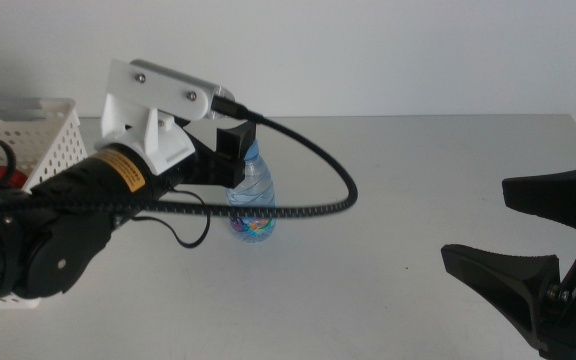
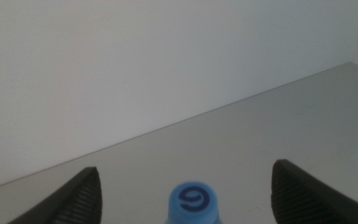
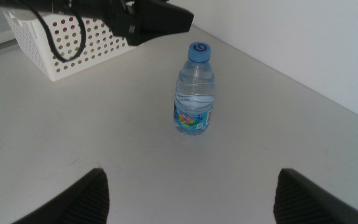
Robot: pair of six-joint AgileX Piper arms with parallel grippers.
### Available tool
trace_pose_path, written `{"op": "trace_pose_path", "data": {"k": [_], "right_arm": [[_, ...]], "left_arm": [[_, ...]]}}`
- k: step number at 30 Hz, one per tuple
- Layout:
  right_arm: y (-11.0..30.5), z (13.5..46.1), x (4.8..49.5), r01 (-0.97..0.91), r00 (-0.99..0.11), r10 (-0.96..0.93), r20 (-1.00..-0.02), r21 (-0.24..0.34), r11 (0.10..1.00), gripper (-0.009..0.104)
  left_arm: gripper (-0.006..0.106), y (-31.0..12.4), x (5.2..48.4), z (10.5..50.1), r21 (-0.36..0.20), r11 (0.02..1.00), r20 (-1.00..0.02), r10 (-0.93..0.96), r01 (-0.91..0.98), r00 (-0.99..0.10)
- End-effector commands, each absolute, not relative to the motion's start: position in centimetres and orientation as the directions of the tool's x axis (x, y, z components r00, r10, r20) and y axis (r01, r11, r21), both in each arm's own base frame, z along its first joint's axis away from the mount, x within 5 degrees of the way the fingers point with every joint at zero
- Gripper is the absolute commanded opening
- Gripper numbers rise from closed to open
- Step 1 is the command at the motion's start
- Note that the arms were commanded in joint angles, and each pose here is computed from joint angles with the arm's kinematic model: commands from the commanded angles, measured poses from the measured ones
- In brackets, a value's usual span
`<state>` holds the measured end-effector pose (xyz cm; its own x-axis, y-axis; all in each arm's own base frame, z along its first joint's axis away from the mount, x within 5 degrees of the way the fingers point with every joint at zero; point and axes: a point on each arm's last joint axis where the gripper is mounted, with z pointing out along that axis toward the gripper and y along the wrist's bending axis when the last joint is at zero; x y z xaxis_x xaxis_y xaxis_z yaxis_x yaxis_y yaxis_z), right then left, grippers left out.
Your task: Use arms to grab the bottles and put them into the dustbin to the left of the table.
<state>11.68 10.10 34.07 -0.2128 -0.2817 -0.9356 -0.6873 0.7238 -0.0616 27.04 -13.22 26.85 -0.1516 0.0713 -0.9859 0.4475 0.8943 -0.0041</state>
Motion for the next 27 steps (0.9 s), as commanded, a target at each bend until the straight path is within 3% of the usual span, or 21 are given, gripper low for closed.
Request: {"op": "trace_pose_path", "data": {"k": [1,3,7,13,27], "right_arm": [[10.1,35.6,11.8,-0.678,-0.135,-0.231,-0.964,-0.080,0.731,0.068],[10.1,35.6,11.8,-0.678,-0.135,-0.231,-0.964,-0.080,0.731,0.068],[10.1,35.6,11.8,-0.678,-0.135,-0.231,-0.964,-0.080,0.731,0.068],[10.1,35.6,11.8,-0.678,-0.135,-0.231,-0.964,-0.080,0.731,0.068],[10.1,35.6,11.8,-0.678,-0.135,-0.231,-0.964,-0.080,0.731,0.068]], "left_arm": [[0.094,-13.4,26.4,28.1,0.010,0.880,-1.000,-0.002,0.475,0.023],[0.094,-13.5,26.1,26.7,0.036,0.868,-0.999,0.023,0.496,0.032],[0.094,-13.6,26.2,23.2,-0.036,0.864,-0.998,-0.007,0.503,-0.060],[0.094,-14.1,27.1,19.7,-0.066,0.860,-0.998,-0.065,0.506,-0.019],[0.094,-15.1,29.9,17.6,-0.088,0.876,-0.996,-0.085,0.474,-0.027]]}}
